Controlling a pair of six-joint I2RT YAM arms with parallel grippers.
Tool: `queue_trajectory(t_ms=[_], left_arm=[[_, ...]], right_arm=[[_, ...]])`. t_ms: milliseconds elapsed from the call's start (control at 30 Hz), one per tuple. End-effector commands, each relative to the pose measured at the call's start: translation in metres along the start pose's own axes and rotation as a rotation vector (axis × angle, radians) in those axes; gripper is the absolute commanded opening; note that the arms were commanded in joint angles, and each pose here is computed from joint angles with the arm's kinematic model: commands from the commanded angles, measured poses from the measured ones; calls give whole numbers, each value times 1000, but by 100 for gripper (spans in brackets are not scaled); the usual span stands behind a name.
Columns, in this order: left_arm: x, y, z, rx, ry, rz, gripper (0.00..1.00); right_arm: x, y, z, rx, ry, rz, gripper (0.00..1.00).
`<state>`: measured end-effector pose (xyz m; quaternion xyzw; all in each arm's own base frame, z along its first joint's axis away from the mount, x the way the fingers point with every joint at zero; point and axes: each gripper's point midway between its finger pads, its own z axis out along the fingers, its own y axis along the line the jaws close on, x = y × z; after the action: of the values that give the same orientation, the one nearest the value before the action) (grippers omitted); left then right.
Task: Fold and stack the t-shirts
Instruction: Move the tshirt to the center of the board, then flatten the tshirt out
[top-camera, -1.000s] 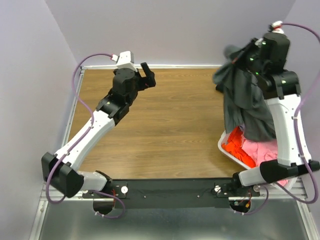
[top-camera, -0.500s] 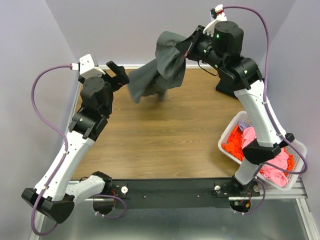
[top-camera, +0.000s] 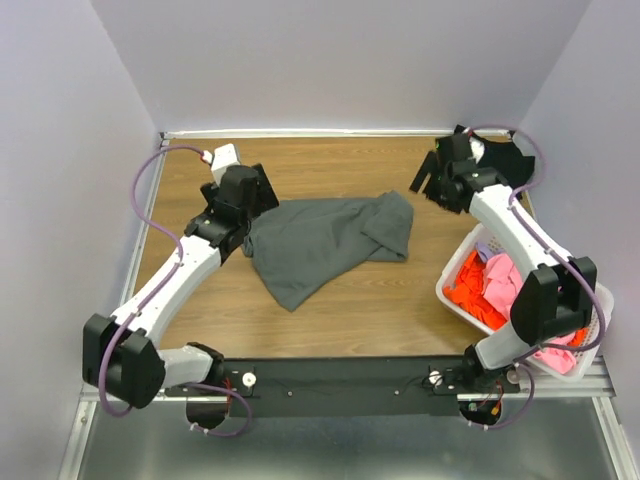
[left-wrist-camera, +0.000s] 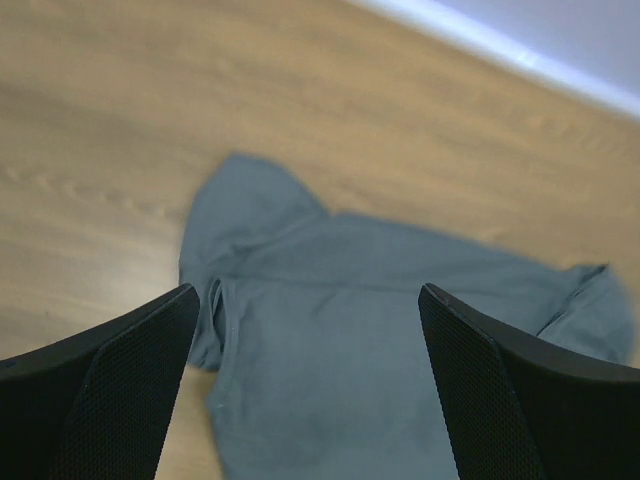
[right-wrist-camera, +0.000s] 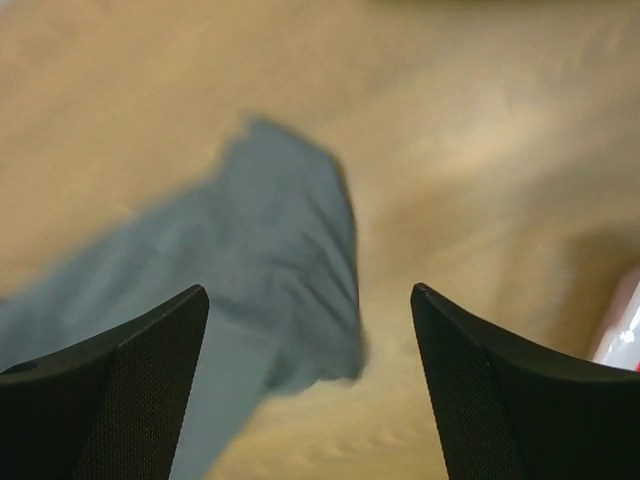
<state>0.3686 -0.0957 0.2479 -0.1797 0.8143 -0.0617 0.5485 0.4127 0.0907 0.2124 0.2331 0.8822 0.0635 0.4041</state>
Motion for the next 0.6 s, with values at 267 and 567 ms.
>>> queue_trajectory(t_ms=[267, 567], left_arm=[[117, 26, 36, -79, 339, 11, 98], [160, 54, 45, -172, 470, -5, 98]], right_arm=[[129, 32, 16, -283, 351, -331, 89], [166, 41, 56, -255, 458, -412, 88]])
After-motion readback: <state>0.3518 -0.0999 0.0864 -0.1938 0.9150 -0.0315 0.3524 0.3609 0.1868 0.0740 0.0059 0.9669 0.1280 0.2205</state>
